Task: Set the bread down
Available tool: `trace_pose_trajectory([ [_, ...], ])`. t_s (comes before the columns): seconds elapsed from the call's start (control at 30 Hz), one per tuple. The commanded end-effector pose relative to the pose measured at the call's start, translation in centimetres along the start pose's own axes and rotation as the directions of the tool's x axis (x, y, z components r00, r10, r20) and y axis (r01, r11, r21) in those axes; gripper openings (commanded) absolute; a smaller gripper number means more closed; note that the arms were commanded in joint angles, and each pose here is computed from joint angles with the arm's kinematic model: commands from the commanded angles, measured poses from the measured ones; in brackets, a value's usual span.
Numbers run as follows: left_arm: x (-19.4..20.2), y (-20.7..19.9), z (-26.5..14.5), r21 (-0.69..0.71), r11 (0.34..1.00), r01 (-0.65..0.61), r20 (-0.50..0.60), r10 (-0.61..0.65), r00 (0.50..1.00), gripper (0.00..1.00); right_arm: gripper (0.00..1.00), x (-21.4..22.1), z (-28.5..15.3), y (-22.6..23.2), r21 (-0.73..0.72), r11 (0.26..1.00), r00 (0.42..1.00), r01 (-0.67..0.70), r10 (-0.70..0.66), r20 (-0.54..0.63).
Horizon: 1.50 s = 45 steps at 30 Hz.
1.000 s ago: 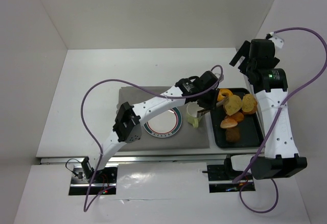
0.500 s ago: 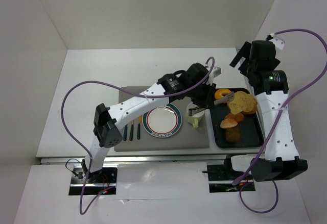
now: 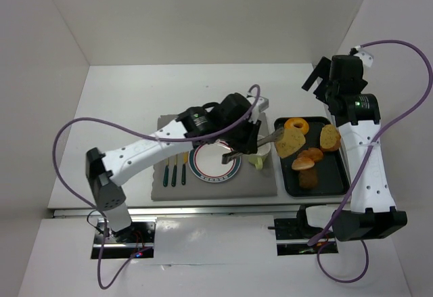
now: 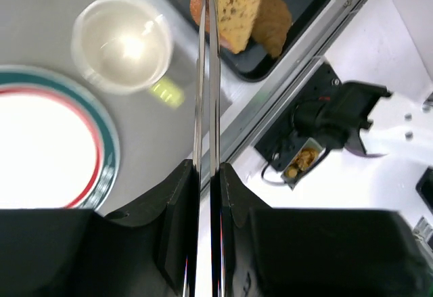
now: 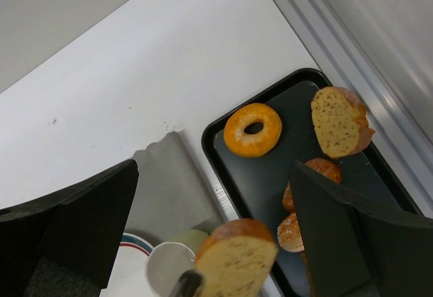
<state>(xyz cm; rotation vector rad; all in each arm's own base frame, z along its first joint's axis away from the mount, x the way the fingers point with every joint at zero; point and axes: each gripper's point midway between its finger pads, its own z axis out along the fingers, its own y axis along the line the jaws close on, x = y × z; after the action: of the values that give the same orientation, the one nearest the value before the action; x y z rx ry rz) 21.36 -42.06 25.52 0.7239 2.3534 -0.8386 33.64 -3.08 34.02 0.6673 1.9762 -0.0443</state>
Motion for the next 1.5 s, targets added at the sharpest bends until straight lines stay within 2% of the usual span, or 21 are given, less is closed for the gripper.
trace_pose_trajectory([
  [0.0,-2.9,1.8,-5.8,-0.012,1.0,0.011,0.15,-0.009,0.989,0.0,1.0,-0.9,-0.4,0.1,-0.012,1.0,0.999,-0.013,0.013,0.038],
  [0.03,-3.0,2.2,-7.4,-0.012,0.999,0.044,0.171,-0.041,0.984,0.0,1.0,-0.9,-0.4,0.1,-0.012,1.0,0.999,-0.013,0.013,0.038],
  [0.13,-1.0,5.7,-8.5,-0.107,0.989,0.104,0.133,-0.09,0.987,0.0,1.0,-0.7,-0.2,0.3,-0.025,1.0,0.999,-0.012,0.013,0.029],
  [0.17,-1.0,6.1,-9.7,-0.106,0.987,0.122,0.157,-0.105,0.982,0.0,1.0,-0.5,-0.3,0.4,-0.036,0.999,0.999,-0.013,0.014,0.03],
  [0.2,0.4,7.2,-9.4,-0.118,0.983,0.139,0.127,-0.124,0.984,0.0,1.0,-0.5,-0.3,0.4,-0.036,0.999,0.999,-0.013,0.014,0.03],
  [0.37,3.2,12.2,-11.5,-0.188,0.932,0.31,0.145,-0.286,0.947,0.0,1.0,-0.2,-0.1,0.3,-0.031,0.999,1.0,-0.01,0.011,0.021],
  [0.47,5.6,15.1,-11.4,-0.25,0.885,0.393,0.125,-0.373,0.919,0.0,1.0,-0.4,0.0,0.4,-0.035,0.999,0.999,-0.013,0.014,0.029],
  [0.53,8.1,16.0,-10.5,-0.267,0.864,0.427,0.062,-0.427,0.902,0.0,1.0,-0.3,-0.1,0.5,-0.043,0.999,1.0,-0.013,0.014,0.024],
  [0.73,11.6,16.8,-7.8,-0.274,0.828,0.489,-0.019,-0.513,0.858,0.0,1.0,0.2,0.3,0.6,-0.048,0.999,1.0,-0.019,0.02,0.012],
  [0.77,12.2,17.1,-7.5,-0.287,0.816,0.501,-0.031,-0.531,0.847,0.02,1.0,0.2,0.3,0.6,-0.048,0.999,1.0,-0.019,0.02,0.012],
  [0.8,12.3,16.9,-7.4,-0.291,0.82,0.493,-0.033,-0.524,0.851,0.11,1.0,0.2,0.3,0.5,-0.039,0.999,1.0,-0.019,0.02,0.016],
  [0.9,13.1,17.6,-7.5,-0.351,0.8,0.487,-0.035,-0.53,0.847,0.51,1.0,0.2,0.3,0.5,-0.039,0.999,1.0,-0.019,0.02,0.016],
  [0.97,12.6,17.5,-7.8,-0.356,0.803,0.478,-0.025,-0.519,0.854,0.64,1.0,0.5,0.5,0.4,-0.035,0.999,1.0,-0.016,0.016,0.008],
  [1.0,12.9,17.5,-7.9,-0.364,0.8,0.477,-0.034,-0.523,0.852,0.68,1.0,0.5,0.5,0.4,-0.035,0.999,1.0,-0.016,0.016,0.008],
  [1.33,8.3,16.8,-11.5,-0.355,0.828,0.434,0.086,-0.433,0.897,0.65,1.0,2.1,1.2,0.2,-0.03,1.0,0.999,0.007,-0.008,-0.041],
  [1.47,5.2,13.4,-12.5,-0.217,0.925,0.313,0.107,-0.297,0.949,0.62,1.0,2.1,1.2,0.2,-0.03,1.0,0.999,0.007,-0.008,-0.041],
])
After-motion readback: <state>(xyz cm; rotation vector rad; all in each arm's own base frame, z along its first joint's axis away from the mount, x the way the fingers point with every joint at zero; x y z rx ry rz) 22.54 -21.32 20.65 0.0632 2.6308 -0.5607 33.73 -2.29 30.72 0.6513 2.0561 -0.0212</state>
